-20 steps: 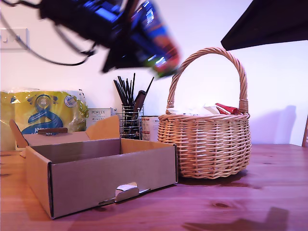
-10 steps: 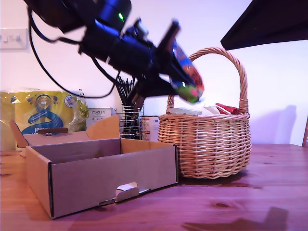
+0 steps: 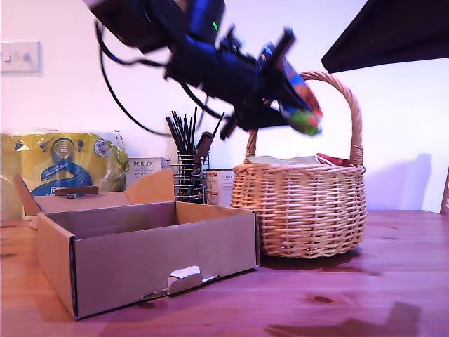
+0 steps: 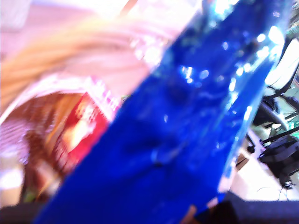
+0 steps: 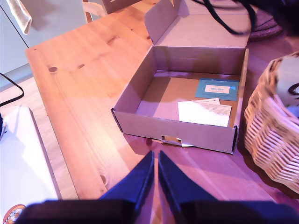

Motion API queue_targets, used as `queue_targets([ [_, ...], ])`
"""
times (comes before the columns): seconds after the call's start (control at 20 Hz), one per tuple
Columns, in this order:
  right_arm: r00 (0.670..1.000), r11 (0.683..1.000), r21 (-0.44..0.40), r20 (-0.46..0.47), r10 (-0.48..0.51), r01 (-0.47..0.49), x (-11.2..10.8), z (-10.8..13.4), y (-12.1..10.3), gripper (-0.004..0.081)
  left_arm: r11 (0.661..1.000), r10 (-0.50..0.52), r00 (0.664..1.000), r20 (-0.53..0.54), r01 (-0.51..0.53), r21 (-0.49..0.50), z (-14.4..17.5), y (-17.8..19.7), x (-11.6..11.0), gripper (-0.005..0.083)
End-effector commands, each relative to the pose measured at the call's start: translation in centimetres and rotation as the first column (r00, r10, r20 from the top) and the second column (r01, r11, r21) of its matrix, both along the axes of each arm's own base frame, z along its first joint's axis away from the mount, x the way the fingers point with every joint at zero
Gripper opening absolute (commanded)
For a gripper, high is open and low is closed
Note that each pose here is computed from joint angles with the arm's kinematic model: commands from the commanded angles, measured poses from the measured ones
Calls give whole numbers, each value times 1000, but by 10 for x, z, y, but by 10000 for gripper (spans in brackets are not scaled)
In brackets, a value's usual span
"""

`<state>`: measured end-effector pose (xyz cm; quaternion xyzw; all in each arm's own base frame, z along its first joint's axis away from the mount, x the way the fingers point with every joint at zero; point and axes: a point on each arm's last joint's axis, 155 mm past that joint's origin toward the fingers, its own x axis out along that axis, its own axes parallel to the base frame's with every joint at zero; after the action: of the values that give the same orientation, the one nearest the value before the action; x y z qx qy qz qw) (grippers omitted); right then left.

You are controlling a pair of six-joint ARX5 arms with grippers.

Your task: Move the bags of Easter eggs from the cardboard box on the left into the woven basket on the right side.

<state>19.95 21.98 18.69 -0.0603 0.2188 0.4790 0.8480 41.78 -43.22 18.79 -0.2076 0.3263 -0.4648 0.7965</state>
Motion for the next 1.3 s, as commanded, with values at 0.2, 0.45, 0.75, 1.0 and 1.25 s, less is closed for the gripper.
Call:
queue_targets([
  [0.2,1000,1000,12,21,1,-2,1,8,1,-12,997,49,999,-17,-48,58,-26,-4,2,249],
  [0.45,1000,1000,12,20,2,-2,1,8,1,-12,996,-14,999,38,10,86,-24,-9,-7,643],
  [0.75,1000,1000,15,18,9,-9,0,9,2,-12,978,-3,982,191,-37,208,3,12,3,641],
  [1.0,1000,1000,16,19,9,-10,0,9,2,-12,959,17,945,327,-109,263,41,31,6,639],
  [1.25,1000,1000,15,21,6,-6,1,9,1,-12,915,-44,927,373,-112,388,46,53,-6,499],
])
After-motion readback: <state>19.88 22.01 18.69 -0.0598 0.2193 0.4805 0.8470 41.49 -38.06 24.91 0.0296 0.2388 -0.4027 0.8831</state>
